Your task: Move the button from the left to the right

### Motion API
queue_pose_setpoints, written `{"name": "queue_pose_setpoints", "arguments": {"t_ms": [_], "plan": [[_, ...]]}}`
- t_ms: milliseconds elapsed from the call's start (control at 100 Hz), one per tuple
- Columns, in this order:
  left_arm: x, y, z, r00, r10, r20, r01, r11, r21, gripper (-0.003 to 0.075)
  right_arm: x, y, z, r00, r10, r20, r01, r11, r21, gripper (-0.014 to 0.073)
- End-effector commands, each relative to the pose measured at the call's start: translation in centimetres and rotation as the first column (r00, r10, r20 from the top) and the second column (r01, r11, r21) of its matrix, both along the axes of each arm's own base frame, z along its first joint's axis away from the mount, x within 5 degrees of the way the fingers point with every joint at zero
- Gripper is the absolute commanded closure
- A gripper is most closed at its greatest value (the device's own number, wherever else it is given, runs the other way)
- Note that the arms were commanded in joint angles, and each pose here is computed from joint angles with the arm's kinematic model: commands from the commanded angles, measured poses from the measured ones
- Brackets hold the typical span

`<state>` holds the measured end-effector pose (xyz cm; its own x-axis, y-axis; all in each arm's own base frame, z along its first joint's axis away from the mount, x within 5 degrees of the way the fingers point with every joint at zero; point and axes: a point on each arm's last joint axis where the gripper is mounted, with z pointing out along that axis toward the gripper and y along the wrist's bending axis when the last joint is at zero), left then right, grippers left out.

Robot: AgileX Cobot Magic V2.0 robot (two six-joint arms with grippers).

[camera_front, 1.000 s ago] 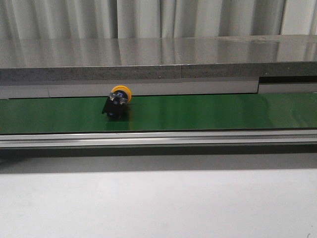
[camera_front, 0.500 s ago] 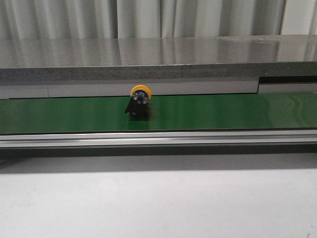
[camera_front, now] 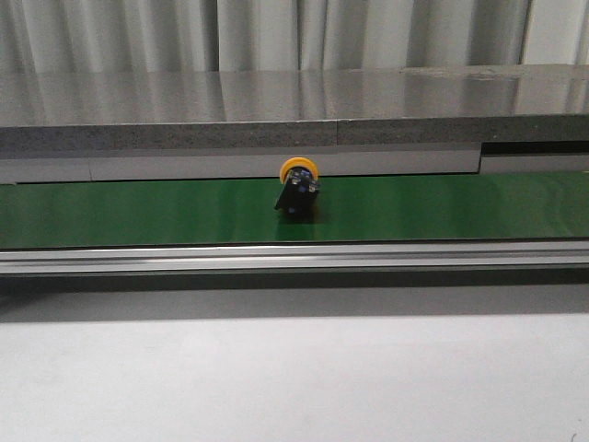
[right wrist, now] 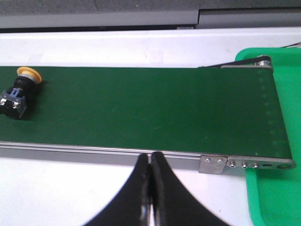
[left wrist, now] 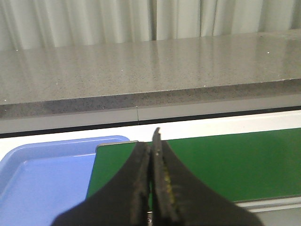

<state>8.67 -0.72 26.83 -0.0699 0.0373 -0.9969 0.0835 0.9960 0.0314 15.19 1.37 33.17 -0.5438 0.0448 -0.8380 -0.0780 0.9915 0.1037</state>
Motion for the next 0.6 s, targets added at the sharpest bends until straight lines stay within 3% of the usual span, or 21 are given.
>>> {"name": "queue_pose_setpoints", "arguments": {"t_ms": [0, 240, 310, 430, 590], "plan": [[0.1, 0.2, 1.5, 0.995, 0.024, 0.096, -0.022, 1.0, -0.021, 0.0741, 1.4, 0.0, 1.3, 0.999, -0.009, 0.043, 0.008, 1.0, 0.021, 0.0662], [0.1, 0.2, 1.5, 0.995, 0.024, 0.096, -0.022, 1.0, -0.021, 0.0741, 3.0, 0.2, -0.2, 0.999, -0.006, -0.051, 0.007, 1.0, 0.027, 0.0656], [0.1, 0.2, 1.5, 0.995, 0.024, 0.096, -0.022, 1.0, -0.021, 0.0741, 3.2, 0.2, -0.3, 0.998, -0.005, -0.06, 0.007, 0.999, 0.032, 0.0615], [0.1, 0.2, 1.5, 0.995, 0.024, 0.096, -0.022, 1.0, -0.021, 0.0741, 3.2, 0.2, -0.4, 0.998, -0.005, -0.064, 0.008, 0.999, 0.039, 0.043], [0.1, 0.2, 1.5, 0.995, 0.024, 0.096, -0.022, 1.0, -0.021, 0.0741, 3.3, 0.2, -0.3, 0.998, -0.006, -0.06, 0.009, 0.999, 0.044, 0.0063]]}}
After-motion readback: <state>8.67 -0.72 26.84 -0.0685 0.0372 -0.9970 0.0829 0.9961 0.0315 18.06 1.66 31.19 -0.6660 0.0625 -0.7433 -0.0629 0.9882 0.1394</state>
